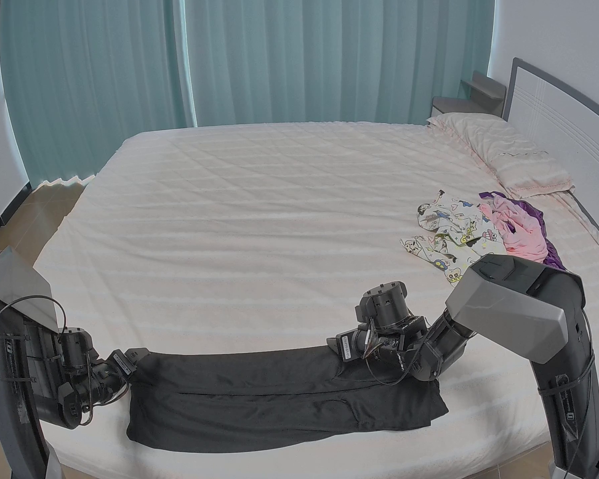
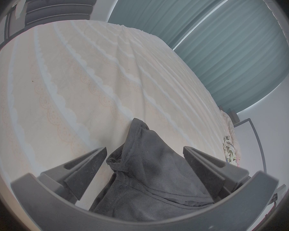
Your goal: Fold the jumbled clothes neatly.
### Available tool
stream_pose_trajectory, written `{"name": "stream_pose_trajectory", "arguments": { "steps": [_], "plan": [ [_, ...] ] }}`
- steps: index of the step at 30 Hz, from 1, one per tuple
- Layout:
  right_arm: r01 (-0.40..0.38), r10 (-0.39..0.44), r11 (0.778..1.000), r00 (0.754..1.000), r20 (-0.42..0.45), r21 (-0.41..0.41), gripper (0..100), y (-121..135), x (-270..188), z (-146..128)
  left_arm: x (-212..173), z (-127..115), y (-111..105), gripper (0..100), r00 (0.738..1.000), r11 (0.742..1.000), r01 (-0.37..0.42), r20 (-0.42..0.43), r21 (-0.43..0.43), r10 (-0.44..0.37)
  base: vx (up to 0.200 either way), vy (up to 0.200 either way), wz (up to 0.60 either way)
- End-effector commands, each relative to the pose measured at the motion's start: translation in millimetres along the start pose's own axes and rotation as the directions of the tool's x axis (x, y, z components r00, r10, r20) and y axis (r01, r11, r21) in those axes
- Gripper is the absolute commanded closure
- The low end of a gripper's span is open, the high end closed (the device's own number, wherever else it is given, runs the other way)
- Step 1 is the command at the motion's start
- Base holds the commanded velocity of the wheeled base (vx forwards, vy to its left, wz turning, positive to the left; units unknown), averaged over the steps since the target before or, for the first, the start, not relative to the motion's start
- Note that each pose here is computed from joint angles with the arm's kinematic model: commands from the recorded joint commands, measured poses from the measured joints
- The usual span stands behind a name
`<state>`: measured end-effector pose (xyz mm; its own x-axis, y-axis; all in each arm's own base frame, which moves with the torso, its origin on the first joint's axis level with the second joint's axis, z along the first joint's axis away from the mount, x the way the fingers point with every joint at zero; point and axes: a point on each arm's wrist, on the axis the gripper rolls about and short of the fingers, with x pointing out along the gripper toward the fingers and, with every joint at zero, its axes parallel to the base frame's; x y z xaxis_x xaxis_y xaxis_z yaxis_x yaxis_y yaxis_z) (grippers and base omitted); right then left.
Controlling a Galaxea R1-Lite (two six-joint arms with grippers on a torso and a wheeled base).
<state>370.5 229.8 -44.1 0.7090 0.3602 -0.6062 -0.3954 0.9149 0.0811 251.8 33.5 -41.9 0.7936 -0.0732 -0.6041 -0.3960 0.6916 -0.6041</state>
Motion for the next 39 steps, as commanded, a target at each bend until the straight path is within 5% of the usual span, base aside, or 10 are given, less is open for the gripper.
{"name": "stream_pose_trajectory", "arguments": {
  "steps": [1, 8, 9, 29, 30, 39],
  "plan": [
    [0.002, -0.002, 1.0, 1.0, -0.011, -0.001, 0, 0, 1, -2, 0, 1, -1, 0, 1.0, 1.0, 0.009, 0.012, 0.002, -0.009, 0.0, 0.0, 0.0],
    [0.001, -0.001, 1.0, 1.0, -0.023, -0.005, 0, 2, 2, -6, 0, 1, -1, 0, 1.0, 1.0, 0.009, 0.012, 0.002, -0.009, 0.0, 0.0, 0.0],
    [0.0, -0.001, 1.0, 1.0, -0.022, -0.005, 100, 2, 2, -6, 0, 1, -1, 0, 1.0, 1.0, 0.009, 0.012, 0.002, -0.009, 0.0, 0.0, 0.0],
    [0.0, 0.0, 1.0, 1.0, -0.009, -0.003, 100, 3, 0, -3, 0, 1, -1, 0, 1.0, 1.0, 0.009, 0.012, 0.003, -0.009, 0.0, 0.0, 0.0],
    [0.001, -0.001, 1.0, 1.0, -0.008, -0.002, 0, 2, 0, -2, 0, 1, -1, 0, 1.0, 1.0, 0.009, 0.012, 0.003, -0.009, 0.0, 0.0, 0.0],
    [0.019, -0.019, 1.0, 1.0, 0.013, 0.02, 0, -9, -6, 5, 1, 1, -1, 0, 1.0, 1.0, 0.01, 0.013, 0.004, -0.01, 0.0, 0.0, 0.0]
  ]
}}
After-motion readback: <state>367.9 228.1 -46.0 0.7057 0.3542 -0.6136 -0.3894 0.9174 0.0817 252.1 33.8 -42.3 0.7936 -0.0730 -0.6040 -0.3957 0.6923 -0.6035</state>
